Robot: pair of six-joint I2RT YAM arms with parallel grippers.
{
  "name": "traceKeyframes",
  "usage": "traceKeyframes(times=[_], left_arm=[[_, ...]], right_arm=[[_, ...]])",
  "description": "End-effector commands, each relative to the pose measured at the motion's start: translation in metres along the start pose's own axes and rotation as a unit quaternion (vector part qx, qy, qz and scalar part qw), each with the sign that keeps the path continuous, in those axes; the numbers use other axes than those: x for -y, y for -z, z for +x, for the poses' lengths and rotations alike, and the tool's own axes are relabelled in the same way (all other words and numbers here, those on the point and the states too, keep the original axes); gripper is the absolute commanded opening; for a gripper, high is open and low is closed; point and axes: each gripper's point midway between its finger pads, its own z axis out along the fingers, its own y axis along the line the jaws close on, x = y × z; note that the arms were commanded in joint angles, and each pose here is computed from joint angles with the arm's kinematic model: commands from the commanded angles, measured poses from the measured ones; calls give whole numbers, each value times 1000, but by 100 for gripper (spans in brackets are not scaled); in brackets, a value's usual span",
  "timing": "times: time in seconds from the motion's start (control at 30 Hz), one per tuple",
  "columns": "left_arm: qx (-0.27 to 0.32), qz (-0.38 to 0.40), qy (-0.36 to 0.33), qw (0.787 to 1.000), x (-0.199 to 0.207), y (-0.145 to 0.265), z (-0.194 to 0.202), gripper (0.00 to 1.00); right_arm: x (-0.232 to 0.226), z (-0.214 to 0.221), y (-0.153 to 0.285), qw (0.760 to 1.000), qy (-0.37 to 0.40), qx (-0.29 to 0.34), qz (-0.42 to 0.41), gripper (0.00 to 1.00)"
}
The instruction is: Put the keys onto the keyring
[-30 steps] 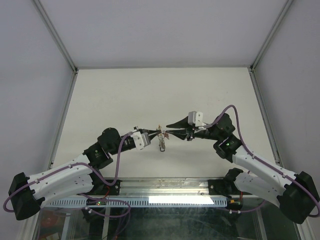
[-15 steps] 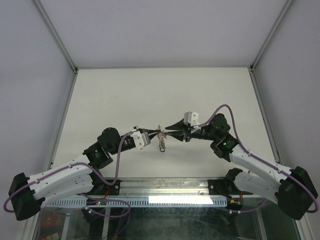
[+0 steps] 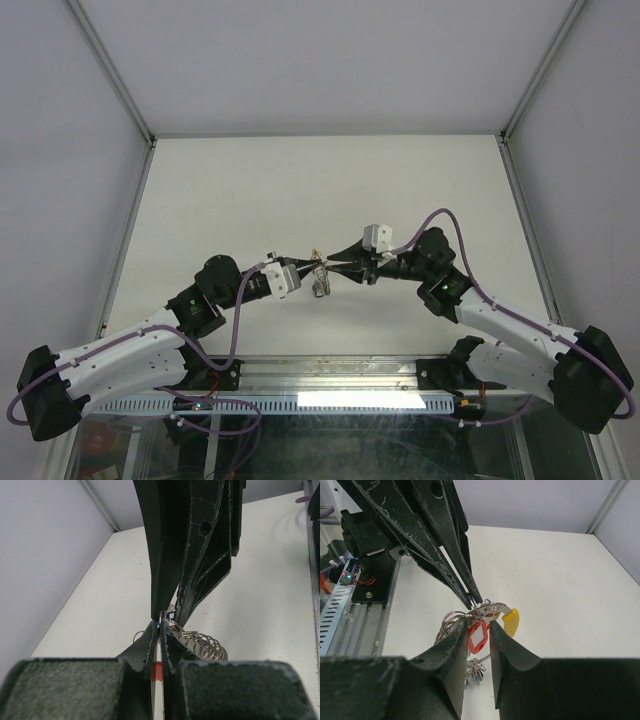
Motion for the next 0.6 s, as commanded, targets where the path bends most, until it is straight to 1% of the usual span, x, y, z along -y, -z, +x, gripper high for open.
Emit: traceKeyframes(times=[0.0,0.27,0.57], left_arm=[[69,-21,-16,997,-18,0,-43,0],[69,-21,-16,997,-18,0,-43,0],[69,-16,-15,997,-16,-1,-43,0]], right_arm=[[6,-16,0,999,32,26,17,26],[9,-26,13,996,81,13,37,26],[10,-28,8,996,87,9,25,27]])
